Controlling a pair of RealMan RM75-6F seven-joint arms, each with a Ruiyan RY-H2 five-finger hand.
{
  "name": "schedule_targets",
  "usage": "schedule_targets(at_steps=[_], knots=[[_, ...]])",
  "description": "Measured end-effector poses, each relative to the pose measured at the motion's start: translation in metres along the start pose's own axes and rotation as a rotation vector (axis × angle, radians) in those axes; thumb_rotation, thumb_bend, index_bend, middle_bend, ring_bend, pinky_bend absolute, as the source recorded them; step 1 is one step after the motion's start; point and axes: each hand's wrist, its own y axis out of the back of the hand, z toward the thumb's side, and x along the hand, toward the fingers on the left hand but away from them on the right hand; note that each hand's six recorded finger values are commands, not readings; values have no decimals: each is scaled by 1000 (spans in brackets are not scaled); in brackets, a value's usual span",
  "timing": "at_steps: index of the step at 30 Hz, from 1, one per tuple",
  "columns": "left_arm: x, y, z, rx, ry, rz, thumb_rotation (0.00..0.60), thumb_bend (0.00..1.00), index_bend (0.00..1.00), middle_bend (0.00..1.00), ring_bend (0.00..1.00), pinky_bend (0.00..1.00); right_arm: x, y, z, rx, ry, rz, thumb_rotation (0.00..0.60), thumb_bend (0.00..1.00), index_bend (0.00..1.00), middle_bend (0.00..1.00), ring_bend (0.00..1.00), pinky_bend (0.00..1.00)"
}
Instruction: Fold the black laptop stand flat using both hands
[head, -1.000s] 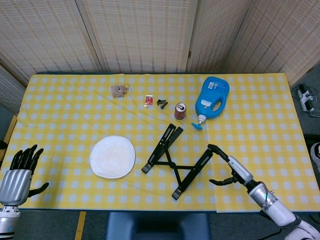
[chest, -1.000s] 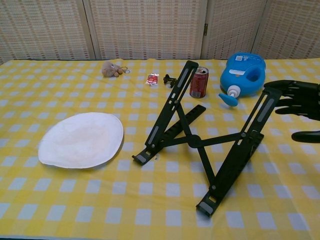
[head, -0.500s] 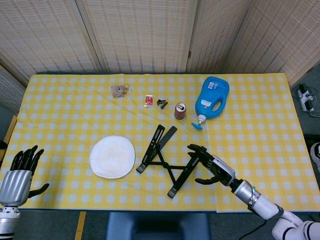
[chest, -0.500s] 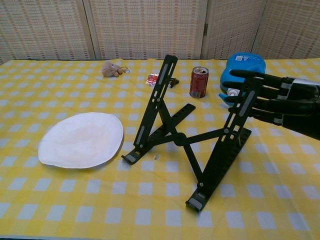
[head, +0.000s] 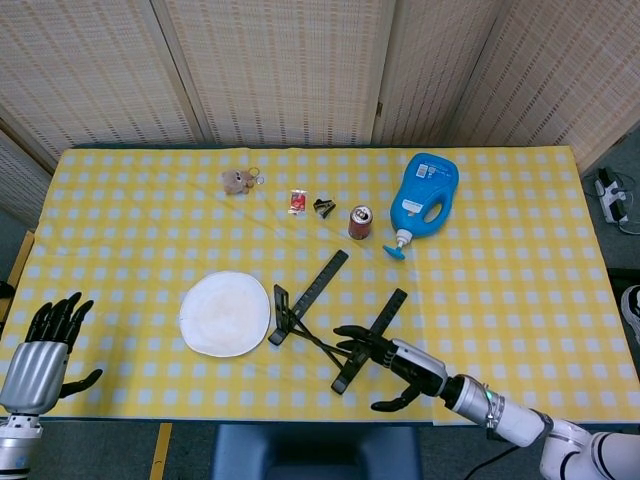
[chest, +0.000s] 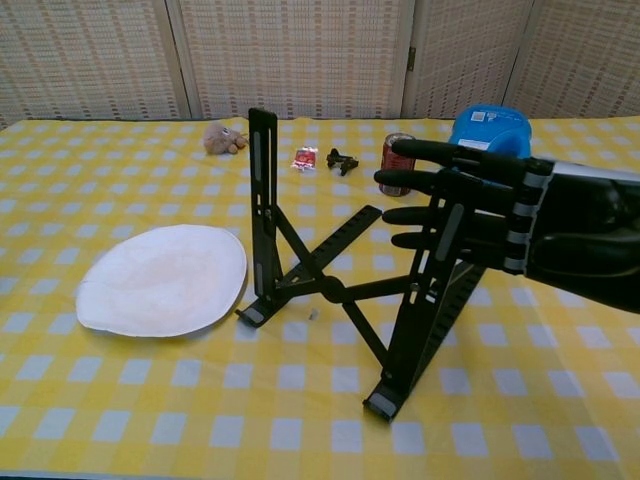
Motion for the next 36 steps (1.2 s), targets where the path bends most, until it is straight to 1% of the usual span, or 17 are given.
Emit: schedule_targets(at_steps=[6, 10, 14, 18, 20, 23, 27, 36], knots=[[1, -1, 2, -1, -8, -3, 600, 163, 0, 0, 0, 0, -1, -13, -2, 8, -6, 43, 600, 241, 0, 8, 77, 0], [1, -3, 3, -3, -9, -8, 600, 163, 0, 0, 0, 0, -1, -15, -4, 22, -1, 35, 600, 241, 0, 8, 76, 0], [1, -4, 3, -4, -9, -14, 600, 163, 0, 0, 0, 0, 1, -11, -7, 63, 5, -6, 600, 241, 0, 8, 75, 0], [1, -5, 4, -4, -13, -15, 600, 163, 0, 0, 0, 0, 5, -5, -11, 114, 15, -76, 600, 241, 0, 8, 74, 0], [1, -5, 5, -5, -16, -16, 600, 163, 0, 0, 0, 0, 7, -2, -13, 116, 16, -105, 600, 241, 0, 8, 71, 0], [1, -6, 6, -6, -19, -17, 600, 163, 0, 0, 0, 0, 8, -2, -18, 86, 16, -128, 600, 241, 0, 8, 70, 0], [1, -7, 6, -5, -20, -23, 600, 163, 0, 0, 0, 0, 7, -3, -26, 9, 13, -146, 600, 241, 0, 9, 70, 0], [0, -7, 6, -5, -22, -26, 600, 163, 0, 0, 0, 0, 5, -3, -53, -163, -39, -144, 600, 241, 0, 10, 63, 0]])
